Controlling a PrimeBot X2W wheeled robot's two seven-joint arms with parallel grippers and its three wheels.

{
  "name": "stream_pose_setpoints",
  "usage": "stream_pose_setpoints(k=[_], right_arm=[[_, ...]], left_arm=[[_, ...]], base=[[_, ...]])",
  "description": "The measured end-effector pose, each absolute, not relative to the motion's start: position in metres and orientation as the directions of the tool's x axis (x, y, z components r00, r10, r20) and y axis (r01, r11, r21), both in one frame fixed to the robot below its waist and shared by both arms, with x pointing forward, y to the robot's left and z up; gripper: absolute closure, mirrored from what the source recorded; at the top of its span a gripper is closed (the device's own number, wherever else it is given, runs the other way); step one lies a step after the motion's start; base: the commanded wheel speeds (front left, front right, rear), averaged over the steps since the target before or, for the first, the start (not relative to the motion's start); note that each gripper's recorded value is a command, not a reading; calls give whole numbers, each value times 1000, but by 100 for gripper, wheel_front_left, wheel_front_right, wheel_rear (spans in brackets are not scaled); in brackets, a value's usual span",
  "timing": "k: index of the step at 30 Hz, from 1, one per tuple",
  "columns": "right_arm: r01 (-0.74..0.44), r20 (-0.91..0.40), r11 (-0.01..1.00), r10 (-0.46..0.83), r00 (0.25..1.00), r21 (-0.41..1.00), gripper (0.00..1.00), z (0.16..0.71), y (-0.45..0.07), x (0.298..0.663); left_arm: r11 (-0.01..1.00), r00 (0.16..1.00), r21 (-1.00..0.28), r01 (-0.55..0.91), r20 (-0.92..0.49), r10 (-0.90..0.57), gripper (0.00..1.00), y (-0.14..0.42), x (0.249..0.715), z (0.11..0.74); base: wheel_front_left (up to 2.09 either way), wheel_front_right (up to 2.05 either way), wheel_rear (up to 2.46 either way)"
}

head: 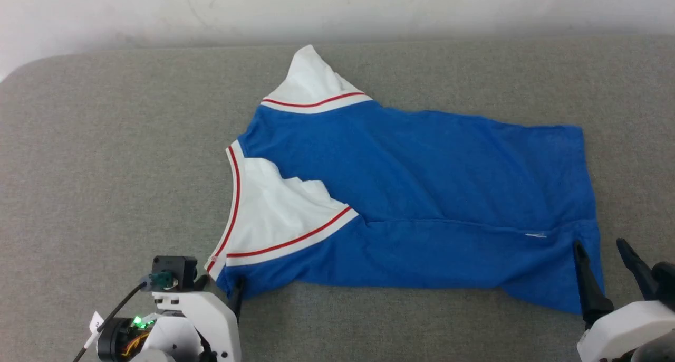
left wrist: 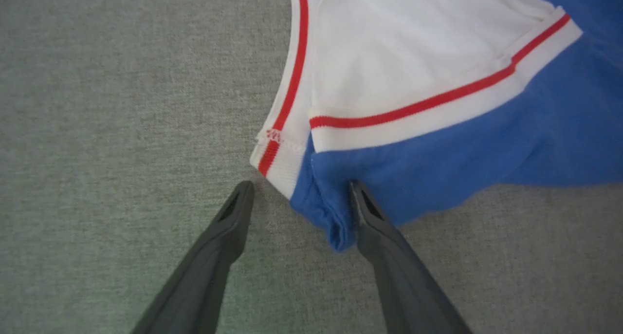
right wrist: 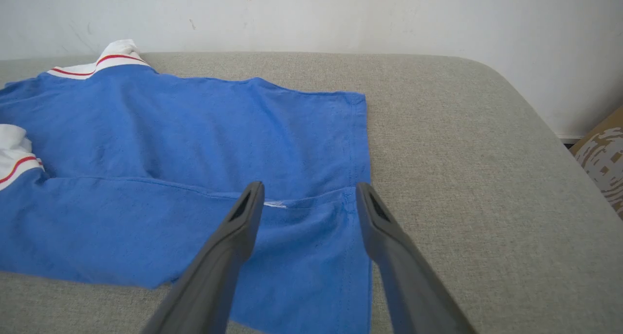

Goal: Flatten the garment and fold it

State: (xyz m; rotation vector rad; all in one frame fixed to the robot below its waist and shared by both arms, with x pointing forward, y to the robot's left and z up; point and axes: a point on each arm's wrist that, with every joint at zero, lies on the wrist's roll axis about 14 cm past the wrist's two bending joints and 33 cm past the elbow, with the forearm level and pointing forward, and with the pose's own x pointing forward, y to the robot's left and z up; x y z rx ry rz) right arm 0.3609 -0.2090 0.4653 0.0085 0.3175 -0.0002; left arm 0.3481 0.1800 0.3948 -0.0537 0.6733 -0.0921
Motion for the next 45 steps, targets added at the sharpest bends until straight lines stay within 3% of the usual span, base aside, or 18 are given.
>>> stream_pose_setpoints(k=[4,5,6,7,16,22,26,36,38,45], right_arm=[[14,-326,1000,-10,945,9,0,461,-212,362],[17,-330,1000,-13,944,8,0,459,-213,362],[19,-335,1000,-16,942,8,0,458,-214,362],[21,-338,1000,-17,941,8,0,456,-215,362],[18,-352,1000,-24,936,-21,0,464,-232,381],[85,-523,996,-91,848,-34,0,432,-258,366],[103,-632,995,-68,772,18,0,403,-250,349],[119,-750,989,-16,662,83,0,365,-234,333],[125,-753,988,-15,657,90,100,363,-234,333],[136,-738,985,-14,675,106,100,366,-233,339]], left_arm=[[992,758,-124,36,-643,-107,0,175,350,386],[991,753,-127,34,-649,-109,22,174,350,384],[991,750,-134,29,-653,-110,69,174,350,383],[990,748,-138,25,-655,-110,100,174,351,382],[984,758,-177,24,-638,-133,100,170,359,384],[980,774,-198,1,-621,-126,100,173,359,388],[979,775,-203,-10,-620,-121,100,175,357,387],[978,774,-205,-23,-624,-113,100,178,356,386],[979,773,-204,-24,-624,-111,100,178,357,386],[977,794,-209,-42,-600,-94,100,182,363,392]], base=[[0,0,0],[0,0,0],[0,0,0],[0,0,0],[0,0,0],[0,0,0],[0,0,0],[0,0,0],[0,0,0],[0,0,0]])
